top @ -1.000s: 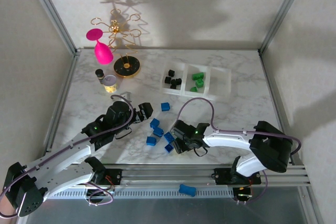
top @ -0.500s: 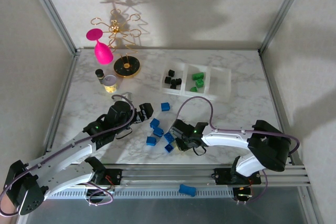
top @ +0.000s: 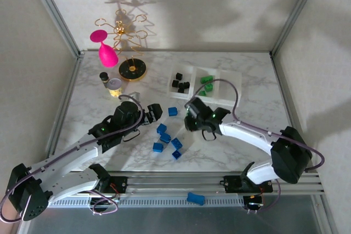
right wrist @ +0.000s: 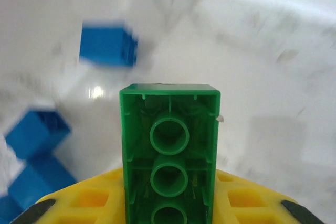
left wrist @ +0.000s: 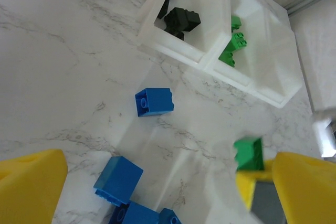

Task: Sort the legos into containers by color
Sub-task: Place the lego in the container.

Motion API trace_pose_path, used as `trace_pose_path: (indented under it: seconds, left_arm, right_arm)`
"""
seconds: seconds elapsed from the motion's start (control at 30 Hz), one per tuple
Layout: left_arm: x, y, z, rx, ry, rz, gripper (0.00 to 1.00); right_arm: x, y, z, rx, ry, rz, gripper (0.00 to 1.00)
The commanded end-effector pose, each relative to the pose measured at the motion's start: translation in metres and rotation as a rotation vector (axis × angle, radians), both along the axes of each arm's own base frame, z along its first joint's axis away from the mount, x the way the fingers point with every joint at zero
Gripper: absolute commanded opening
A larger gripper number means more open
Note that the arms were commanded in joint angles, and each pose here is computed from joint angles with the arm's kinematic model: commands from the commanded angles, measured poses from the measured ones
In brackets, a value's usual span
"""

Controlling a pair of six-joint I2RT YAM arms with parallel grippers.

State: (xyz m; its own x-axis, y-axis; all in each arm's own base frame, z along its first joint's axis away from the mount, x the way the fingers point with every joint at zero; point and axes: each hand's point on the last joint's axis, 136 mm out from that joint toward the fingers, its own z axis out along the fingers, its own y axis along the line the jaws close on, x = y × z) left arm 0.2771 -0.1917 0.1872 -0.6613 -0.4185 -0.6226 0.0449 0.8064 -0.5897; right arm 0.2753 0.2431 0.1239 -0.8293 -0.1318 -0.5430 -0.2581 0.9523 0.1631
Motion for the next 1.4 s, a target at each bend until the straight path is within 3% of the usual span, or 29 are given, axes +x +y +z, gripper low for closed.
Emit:
trace_pose_path:
  seconds: [0.0, 0.3, 0.6, 0.87, 1.03, 1.37]
  left_arm:
    - [0.011, -0.007, 0.024, -0.008, -0.074, -0.004, 1.0]
    - [0.025, -0.018, 0.033, 0.002, -0.105, -0.014, 1.0]
    - [0.036, -0.025, 0.034, 0.026, -0.111, -0.02, 1.0]
    - [0.037, -0.026, 0.033, 0.029, -0.11, -0.018, 1.0]
    - [0.038, -0.026, 0.037, 0.027, -0.12, -0.017, 1.0]
    - [0.034, -0.022, 0.046, 0.009, -0.135, -0.014, 1.0]
  right_arm:
    - [0.043, -0.015, 0.019, -0.1, -0.103, -0.076, 0.25]
    - [0.147, -0.037, 0.02, -0.053, -0.152, -0.214, 0.25]
    - [0.2, -0.047, -0.011, -0.08, -0.139, -0.262, 0.26]
    - [0.219, -0.05, -0.019, -0.093, -0.136, -0.271, 0.4]
    - [0.218, -0.05, 0.001, -0.076, -0.173, -0.258, 0.48]
    - [0.18, -0.044, 0.036, -0.052, -0.2, -0.226, 0.55]
